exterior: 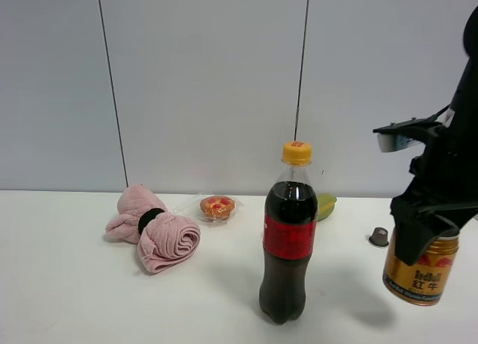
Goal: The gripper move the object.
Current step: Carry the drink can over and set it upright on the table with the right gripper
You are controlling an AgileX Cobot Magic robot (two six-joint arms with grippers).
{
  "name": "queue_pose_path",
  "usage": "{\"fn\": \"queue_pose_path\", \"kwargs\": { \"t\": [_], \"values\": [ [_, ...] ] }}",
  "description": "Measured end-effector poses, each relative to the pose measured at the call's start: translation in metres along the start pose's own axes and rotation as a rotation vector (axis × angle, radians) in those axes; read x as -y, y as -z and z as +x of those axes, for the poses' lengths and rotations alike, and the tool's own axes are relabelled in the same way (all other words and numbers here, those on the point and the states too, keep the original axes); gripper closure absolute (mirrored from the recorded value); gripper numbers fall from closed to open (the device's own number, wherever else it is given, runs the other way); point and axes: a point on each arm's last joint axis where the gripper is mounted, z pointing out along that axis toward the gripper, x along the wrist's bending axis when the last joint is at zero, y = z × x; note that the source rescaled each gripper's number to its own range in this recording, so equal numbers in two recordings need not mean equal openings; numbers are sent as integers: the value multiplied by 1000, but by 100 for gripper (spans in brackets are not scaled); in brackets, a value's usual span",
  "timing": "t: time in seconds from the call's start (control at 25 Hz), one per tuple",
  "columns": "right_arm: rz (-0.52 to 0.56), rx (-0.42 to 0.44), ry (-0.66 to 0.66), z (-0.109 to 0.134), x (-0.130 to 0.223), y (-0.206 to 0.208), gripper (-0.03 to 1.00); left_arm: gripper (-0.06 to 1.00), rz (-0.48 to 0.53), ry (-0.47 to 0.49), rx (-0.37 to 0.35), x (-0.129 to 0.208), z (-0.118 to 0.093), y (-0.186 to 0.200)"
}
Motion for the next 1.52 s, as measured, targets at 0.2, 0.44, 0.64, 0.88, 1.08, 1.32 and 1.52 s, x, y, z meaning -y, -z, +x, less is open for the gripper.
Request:
{"fn": "queue_pose_path", "kwargs": {
  "t": [0.2, 0.44, 0.64, 0.88, 1.08, 1.32, 1.52],
  "values": [
    [20, -19, -15, 10, 30, 52, 97, -6, 0, 0, 0, 0, 0, 0],
    [-128, -77, -11, 31, 57, 104, 97, -6, 0, 0, 0, 0, 0, 0],
    [-216, -155, 148, 66, 62, 126, 97, -6, 0, 0, 0, 0, 0, 0],
    [-309, -231, 384, 123, 41, 161, 97, -6, 0, 0, 0, 0, 0, 0],
    [-359, -267, 470, 151, 15, 177, 97, -6, 0, 0, 0, 0, 0, 0],
    [-403, -264, 556, 186, -55, 177, 97, -6, 0, 0, 0, 0, 0, 0],
    [-419, -249, 620, 202, -99, 157, 97, -6, 0, 0, 0, 0, 0, 0]
  ]
}}
